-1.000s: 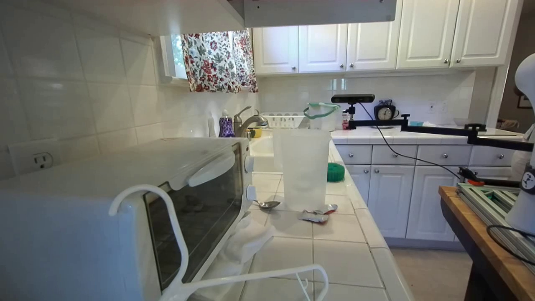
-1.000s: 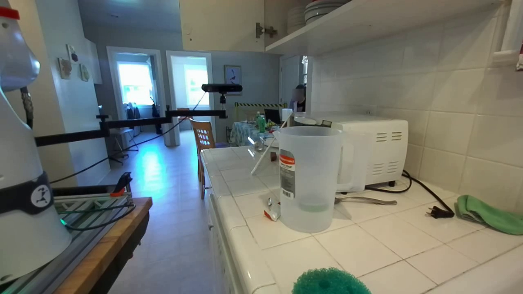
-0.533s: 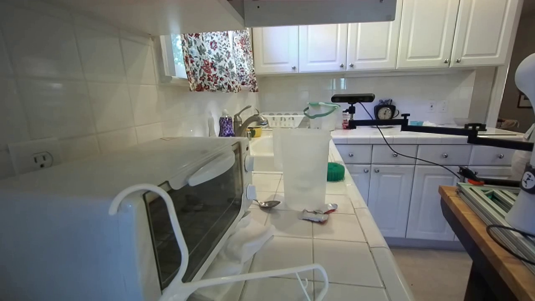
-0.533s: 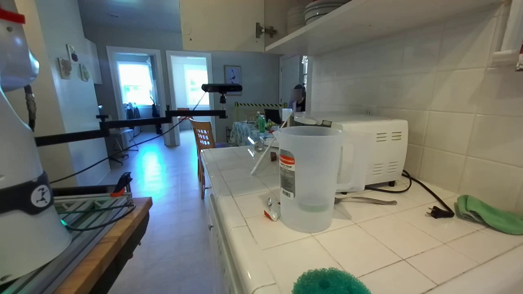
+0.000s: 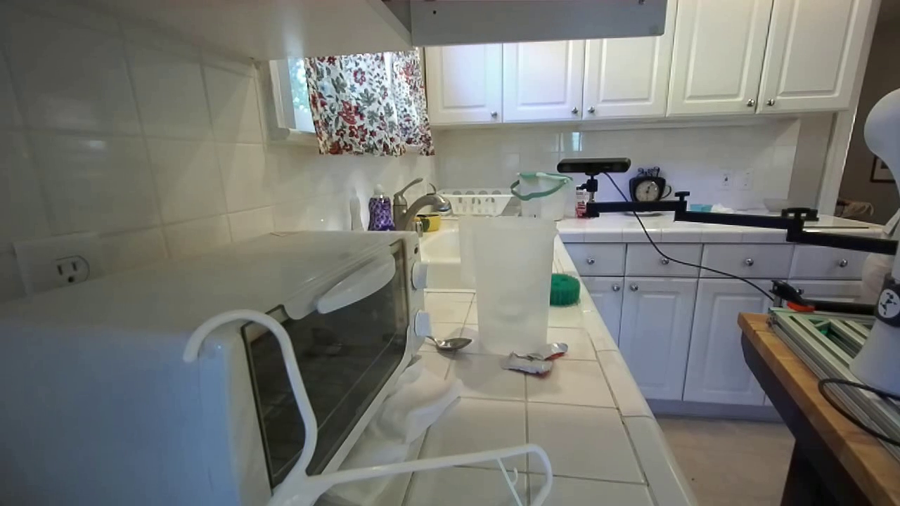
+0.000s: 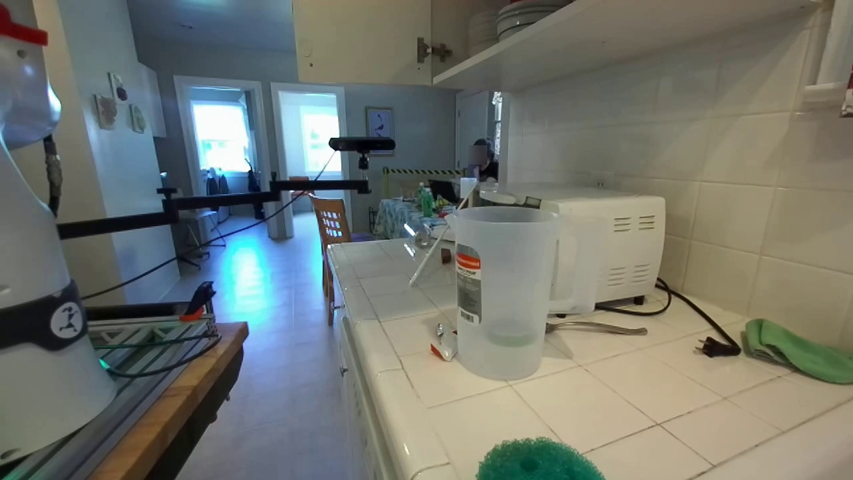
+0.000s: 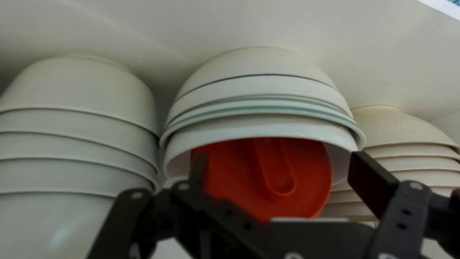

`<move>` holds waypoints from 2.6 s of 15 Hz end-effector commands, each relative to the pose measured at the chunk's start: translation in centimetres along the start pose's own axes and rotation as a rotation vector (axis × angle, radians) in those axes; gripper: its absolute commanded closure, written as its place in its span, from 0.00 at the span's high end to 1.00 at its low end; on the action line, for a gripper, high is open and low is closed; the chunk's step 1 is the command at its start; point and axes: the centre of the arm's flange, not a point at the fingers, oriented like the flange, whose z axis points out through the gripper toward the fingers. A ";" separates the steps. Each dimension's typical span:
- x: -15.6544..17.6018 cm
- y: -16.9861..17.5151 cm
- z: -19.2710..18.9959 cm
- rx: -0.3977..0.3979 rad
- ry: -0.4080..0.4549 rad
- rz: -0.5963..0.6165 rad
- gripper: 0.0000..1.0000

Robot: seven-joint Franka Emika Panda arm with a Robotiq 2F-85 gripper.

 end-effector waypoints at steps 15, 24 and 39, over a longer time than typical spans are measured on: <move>2.7 0.0 3.3 -0.007 0.055 -0.021 1.00; 3.2 0.3 3.8 -0.005 0.070 -0.016 0.37; 3.6 -0.5 2.2 -0.013 0.150 -0.038 0.08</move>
